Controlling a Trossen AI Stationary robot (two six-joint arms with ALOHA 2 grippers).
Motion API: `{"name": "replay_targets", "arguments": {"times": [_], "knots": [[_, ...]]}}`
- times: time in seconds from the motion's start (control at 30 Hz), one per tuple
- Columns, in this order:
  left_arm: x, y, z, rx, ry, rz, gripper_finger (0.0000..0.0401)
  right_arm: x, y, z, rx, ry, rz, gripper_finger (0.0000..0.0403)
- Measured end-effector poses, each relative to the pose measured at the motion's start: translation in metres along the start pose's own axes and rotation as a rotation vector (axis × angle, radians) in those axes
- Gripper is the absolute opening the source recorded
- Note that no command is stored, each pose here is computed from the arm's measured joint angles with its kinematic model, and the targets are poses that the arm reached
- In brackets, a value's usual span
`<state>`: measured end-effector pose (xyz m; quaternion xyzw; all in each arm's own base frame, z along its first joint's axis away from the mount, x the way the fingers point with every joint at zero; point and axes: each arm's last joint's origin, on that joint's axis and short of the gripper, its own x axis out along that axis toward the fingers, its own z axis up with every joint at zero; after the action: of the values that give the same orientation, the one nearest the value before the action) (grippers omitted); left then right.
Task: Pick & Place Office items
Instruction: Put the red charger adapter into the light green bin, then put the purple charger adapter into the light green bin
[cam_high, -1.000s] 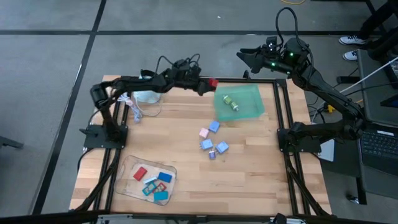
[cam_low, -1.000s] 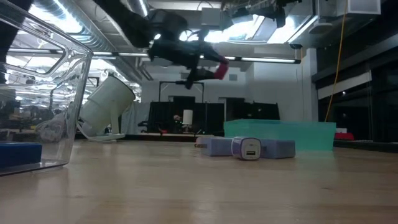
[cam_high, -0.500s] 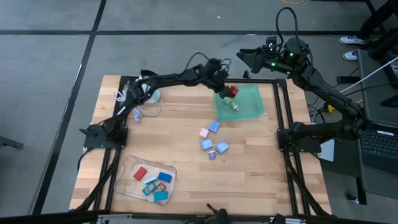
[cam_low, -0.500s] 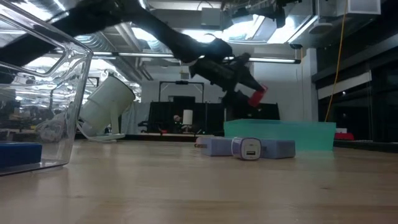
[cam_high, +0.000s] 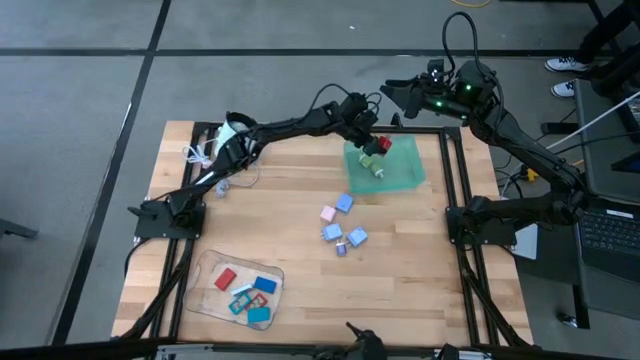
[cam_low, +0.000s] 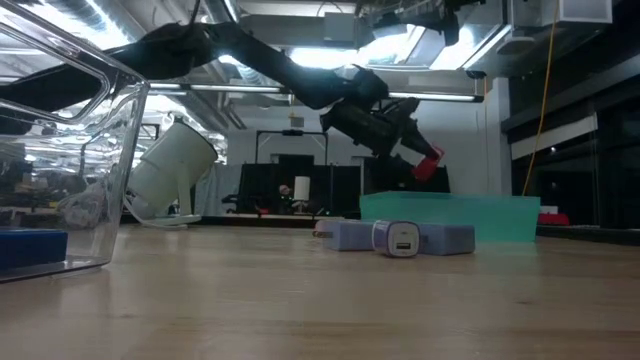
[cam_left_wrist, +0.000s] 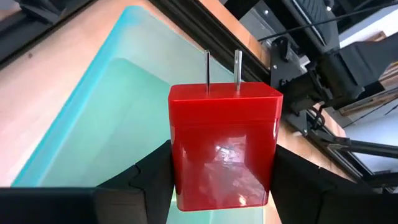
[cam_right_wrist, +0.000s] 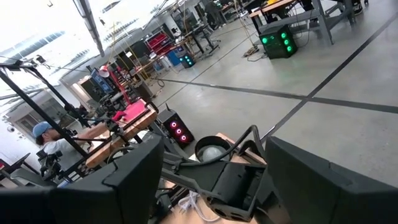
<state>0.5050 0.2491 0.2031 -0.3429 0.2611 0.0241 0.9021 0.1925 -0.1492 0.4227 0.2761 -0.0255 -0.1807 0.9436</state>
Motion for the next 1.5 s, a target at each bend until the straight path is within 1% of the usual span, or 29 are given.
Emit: {"name": "replay_targets", "arguments": {"times": [0.03, 0.17, 0.23, 0.3, 0.4, 0.53, 0.63, 0.73, 0.83, 0.97, 1.07, 1.17, 1.3, 1.4, 1.47, 1.5], "knots": [[0.001, -0.001, -0.001, 0.003, 0.002, -0.001, 0.0223, 0.0, 0.0, 0.0, 0.001, 0.003, -0.002, 0.0286], [0.003, -0.005, -0.001, 0.02, -0.007, -0.015, 0.0311, 0.0, 0.0, 0.0, 0.001, 0.003, -0.003, 0.0286], [0.004, -0.007, -0.001, 0.02, -0.01, -0.022, 0.0334, 0.0, 0.0, 0.0, 0.001, 0.003, -0.002, 0.0286], [0.005, -0.01, -0.001, 0.025, -0.01, -0.035, 0.0341, 0.0, 0.0, 0.0, 0.001, 0.003, -0.002, 0.0286], [0.006, -0.012, -0.001, 0.026, -0.017, -0.053, 0.0336, 0.0, 0.0, 0.0, 0.001, 0.003, -0.003, 0.0286], [0.003, -0.016, 0.006, 0.005, -0.044, -0.15, 0.032, 0.001, 0.001, -0.001, 0.0, 0.008, 0.005, 0.0286], [-0.009, -0.019, 0.017, -0.001, -0.061, -0.205, 0.0305, 0.002, 0.005, -0.003, -0.001, 0.019, 0.023, 0.0286], [-0.037, -0.026, 0.036, 0.035, -0.105, -0.237, 0.029, 0.003, 0.009, -0.006, -0.005, 0.04, 0.058, 0.0286], [-0.078, -0.042, 0.058, 0.109, -0.178, -0.26, 0.0275, 0.004, 0.015, -0.01, -0.028, 0.054, 0.081, 0.0286], [-0.15, -0.075, 0.084, 0.234, -0.281, -0.242, 0.0258, 0.006, 0.024, -0.013, -0.067, 0.05, 0.115, 0.0286], [-0.207, -0.107, 0.09, 0.335, -0.335, -0.175, 0.0248, 0.007, 0.031, -0.012, -0.096, 0.018, 0.138, 0.0286], [-0.26, -0.146, 0.079, 0.431, -0.348, -0.049, 0.0241, 0.008, 0.036, -0.012, -0.13, -0.008, 0.165, 0.0286], [-0.318, -0.189, 0.05, 0.514, -0.353, 0.184, 0.0237, 0.008, 0.039, -0.011, -0.147, -0.02, 0.183, 0.0286], [-0.341, -0.208, 0.025, 0.513, -0.401, 0.263, 0.0237, 0.012, 0.039, -0.014, -0.159, -0.01, 0.185, 0.0286], [-0.343, -0.213, 0.005, 0.482, -0.455, 0.283, 0.0237, 0.017, 0.039, -0.018, -0.164, 0.004, 0.184, 0.0286], [-0.34, -0.211, -0.007, 0.454, -0.48, 0.287, 0.0237, 0.02, 0.039, -0.021, -0.162, 0.01, 0.173, 0.0286]]}}
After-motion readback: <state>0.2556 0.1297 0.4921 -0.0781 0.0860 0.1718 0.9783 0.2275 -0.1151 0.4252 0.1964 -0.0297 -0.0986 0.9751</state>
